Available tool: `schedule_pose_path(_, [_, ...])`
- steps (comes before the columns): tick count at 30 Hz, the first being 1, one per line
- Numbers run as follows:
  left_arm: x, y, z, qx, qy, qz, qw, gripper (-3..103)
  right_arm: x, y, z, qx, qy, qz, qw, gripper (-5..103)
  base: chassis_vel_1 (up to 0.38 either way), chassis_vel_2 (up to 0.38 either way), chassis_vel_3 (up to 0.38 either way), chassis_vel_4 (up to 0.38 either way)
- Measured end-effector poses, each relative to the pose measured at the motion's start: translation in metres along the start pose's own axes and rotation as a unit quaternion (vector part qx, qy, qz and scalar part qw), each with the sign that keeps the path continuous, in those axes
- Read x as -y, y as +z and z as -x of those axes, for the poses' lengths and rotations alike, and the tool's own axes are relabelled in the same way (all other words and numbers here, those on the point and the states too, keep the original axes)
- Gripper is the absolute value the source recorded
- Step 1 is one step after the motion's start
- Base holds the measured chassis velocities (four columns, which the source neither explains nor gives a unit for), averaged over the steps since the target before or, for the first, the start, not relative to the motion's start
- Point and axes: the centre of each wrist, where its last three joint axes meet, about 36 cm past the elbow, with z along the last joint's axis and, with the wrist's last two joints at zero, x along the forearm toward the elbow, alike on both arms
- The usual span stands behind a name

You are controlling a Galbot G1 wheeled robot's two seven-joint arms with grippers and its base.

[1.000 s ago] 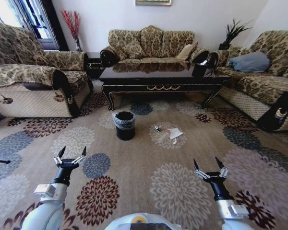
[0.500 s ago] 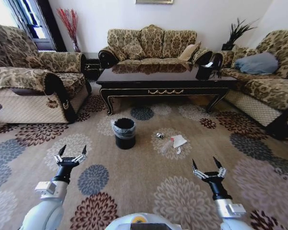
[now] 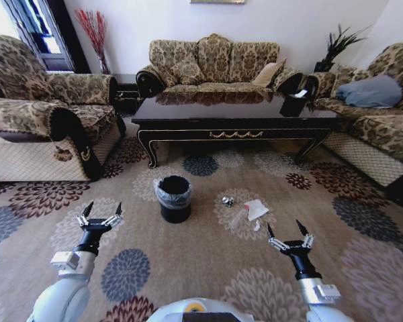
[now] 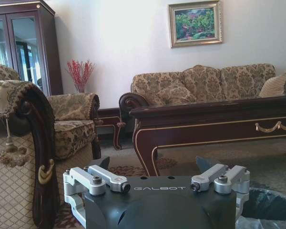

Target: Move to the front of the table and pick up the trash from the floor, then place it into the trash bin.

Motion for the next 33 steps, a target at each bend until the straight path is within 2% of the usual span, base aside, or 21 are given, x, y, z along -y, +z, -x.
schedule_pose_path(11, [-0.005,-0.004,0.019,-0.020,0.013,0.003,0.9997,100,0.000,0.007,0.004,0.001,0.003,-0.005,1.000,100,-0.035,0.027,0.029,-0.037])
schedule_pose_path(18, [0.000,-0.020,0.052,-0.053,0.066,0.015,0.9963,100,0.002,0.009,0.008,0.004,0.003,-0.001,1.000,100,0.000,0.000,0.000,0.000])
schedule_pose_path(24, [0.009,-0.032,0.061,-0.067,0.073,0.004,0.9950,100,-0.005,0.015,0.022,0.006,-0.015,0.013,1.000,100,0.000,0.000,0.000,0.000])
schedule_pose_path(26, [0.015,-0.027,0.067,-0.078,0.076,0.001,0.9940,100,-0.004,0.016,0.021,0.004,-0.011,0.015,1.000,100,0.000,0.000,0.000,0.000])
schedule_pose_path(33, [0.013,-0.014,0.068,-0.096,0.072,0.004,0.9927,100,-0.002,0.021,0.024,0.000,-0.014,0.015,1.000,100,0.000,0.000,0.000,0.000])
